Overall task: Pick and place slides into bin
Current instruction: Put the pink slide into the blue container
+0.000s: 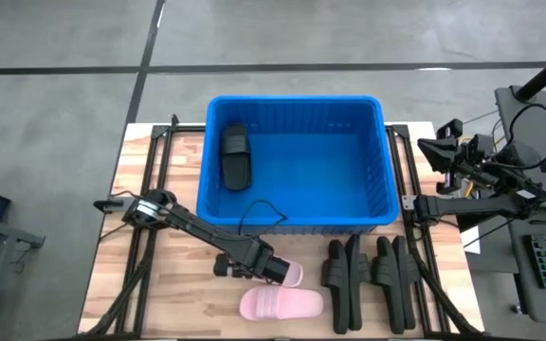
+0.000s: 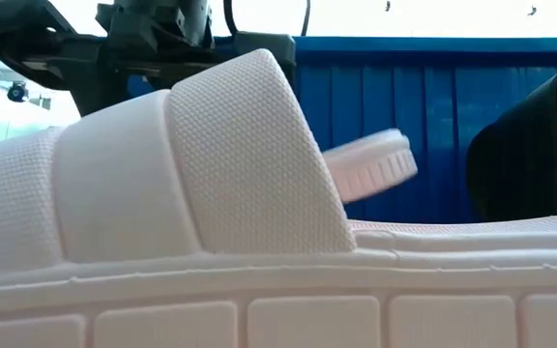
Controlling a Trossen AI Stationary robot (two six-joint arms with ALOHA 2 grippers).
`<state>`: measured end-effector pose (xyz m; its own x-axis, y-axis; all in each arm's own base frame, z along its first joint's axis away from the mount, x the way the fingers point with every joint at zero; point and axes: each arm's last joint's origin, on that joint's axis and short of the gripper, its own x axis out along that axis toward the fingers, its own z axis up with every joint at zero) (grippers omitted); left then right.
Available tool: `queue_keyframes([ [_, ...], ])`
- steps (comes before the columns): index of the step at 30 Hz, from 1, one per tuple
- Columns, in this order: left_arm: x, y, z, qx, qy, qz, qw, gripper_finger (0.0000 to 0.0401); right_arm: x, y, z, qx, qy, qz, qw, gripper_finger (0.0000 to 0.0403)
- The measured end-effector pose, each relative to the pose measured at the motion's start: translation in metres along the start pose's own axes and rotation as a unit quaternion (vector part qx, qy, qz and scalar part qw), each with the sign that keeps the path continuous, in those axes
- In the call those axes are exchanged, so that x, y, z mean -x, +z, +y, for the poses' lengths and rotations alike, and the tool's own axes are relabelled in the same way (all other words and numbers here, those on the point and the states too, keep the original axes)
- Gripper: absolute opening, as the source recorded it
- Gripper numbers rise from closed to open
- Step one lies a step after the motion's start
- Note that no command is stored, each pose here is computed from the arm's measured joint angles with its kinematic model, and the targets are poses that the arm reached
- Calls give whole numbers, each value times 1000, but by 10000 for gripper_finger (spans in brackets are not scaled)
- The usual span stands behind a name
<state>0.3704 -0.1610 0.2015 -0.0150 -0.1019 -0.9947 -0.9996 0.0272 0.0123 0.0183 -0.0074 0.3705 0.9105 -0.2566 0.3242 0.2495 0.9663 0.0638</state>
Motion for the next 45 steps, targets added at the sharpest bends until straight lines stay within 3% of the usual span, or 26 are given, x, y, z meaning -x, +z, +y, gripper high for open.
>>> queue_keyframes([
  [7,8,0,1,-43,-6,3,999,9,0,0,0,1,0,0,1000,28],
  [17,60,8,23,-110,-57,-52,991,2,0,0,0,6,-1,0,1000,28],
  [24,99,9,32,-171,-153,-53,972,2,0,0,0,7,-2,2,1000,28],
  [26,109,8,30,-204,-194,-50,958,2,0,-1,0,7,-2,3,1000,28],
  [29,125,4,22,-263,-281,-53,921,2,0,-2,0,13,-2,10,1000,28],
  [32,138,-1,11,-326,-362,-72,870,2,0,-4,0,23,-1,19,1000,28],
  [35,153,-4,-2,-370,-448,-105,807,1,0,-5,0,25,-1,25,999,28],
  [38,163,-1,-10,-384,-495,-146,766,1,0,-5,0,20,-1,26,999,28],
  [42,169,14,-18,-386,-508,-191,746,1,0,-5,0,5,-1,26,1000,28],
  [45,172,28,-22,-391,-500,-218,741,1,0,-5,0,3,-1,25,1000,28],
])
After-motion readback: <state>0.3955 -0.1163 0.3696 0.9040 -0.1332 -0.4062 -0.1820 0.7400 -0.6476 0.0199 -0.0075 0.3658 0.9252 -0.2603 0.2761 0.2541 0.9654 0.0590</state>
